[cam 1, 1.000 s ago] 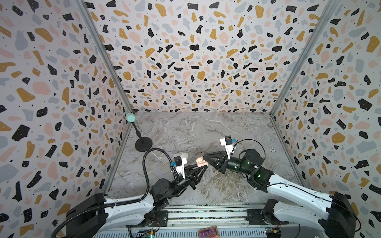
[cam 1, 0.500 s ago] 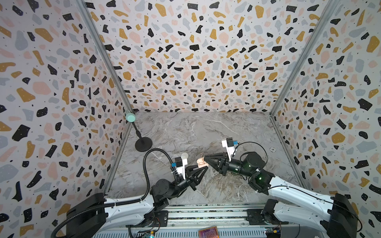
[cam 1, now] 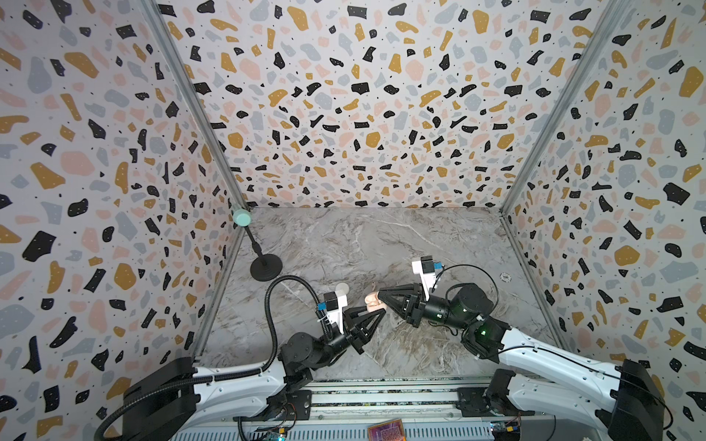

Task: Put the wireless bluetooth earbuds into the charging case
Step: 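Lower the earbud into the pink case slot with the right gripper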

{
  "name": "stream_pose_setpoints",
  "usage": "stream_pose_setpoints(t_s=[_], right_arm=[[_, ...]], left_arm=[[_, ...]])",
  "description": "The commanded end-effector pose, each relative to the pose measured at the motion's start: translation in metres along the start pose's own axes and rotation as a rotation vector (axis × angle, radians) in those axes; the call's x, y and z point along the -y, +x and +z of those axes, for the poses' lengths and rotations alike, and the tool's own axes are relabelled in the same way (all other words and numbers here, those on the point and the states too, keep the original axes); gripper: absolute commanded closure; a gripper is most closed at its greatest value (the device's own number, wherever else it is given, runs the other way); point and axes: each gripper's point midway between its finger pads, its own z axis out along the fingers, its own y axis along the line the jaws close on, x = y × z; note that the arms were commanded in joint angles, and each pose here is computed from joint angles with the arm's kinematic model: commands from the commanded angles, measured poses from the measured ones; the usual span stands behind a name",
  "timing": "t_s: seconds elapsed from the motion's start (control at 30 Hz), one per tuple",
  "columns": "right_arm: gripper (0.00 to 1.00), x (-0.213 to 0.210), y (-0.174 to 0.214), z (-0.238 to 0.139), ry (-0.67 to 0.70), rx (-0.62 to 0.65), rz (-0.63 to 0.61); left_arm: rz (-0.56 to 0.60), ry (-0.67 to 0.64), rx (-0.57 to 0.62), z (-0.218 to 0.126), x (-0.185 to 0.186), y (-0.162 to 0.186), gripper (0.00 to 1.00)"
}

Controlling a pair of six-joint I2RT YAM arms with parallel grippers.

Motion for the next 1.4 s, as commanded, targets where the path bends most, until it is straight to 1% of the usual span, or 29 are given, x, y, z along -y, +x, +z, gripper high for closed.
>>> stream_pose_setpoints(t_s=[0.0, 0.4, 0.7, 1.13, 1.37], right_arm=[[0.81, -0.012, -0.005, 0.002, -0.036, 0.015, -0.009], [0.82, -0.006, 0.007, -0.003, -0.007, 0.009, 0.001], [0.82, -0.004, 0.010, -0.009, 0.005, 0.015, -0.001], [0.82, 0.001, 0.011, -0.008, 0.031, 0.002, -0.002], [0.78, 0.004, 0.010, -0.007, 0.054, -0.003, -0.006]], left_arm=[[0.018, 0.036, 0.086, -0.002, 0.011, -0.021, 1.00], [0.038, 0.039, 0.097, -0.003, 0.013, -0.024, 1.00], [0.044, 0.033, 0.104, -0.003, 0.013, -0.026, 1.00], [0.058, 0.052, 0.102, -0.002, 0.017, -0.026, 1.00], [0.059, 0.065, 0.100, -0.002, 0.020, -0.026, 1.00]])
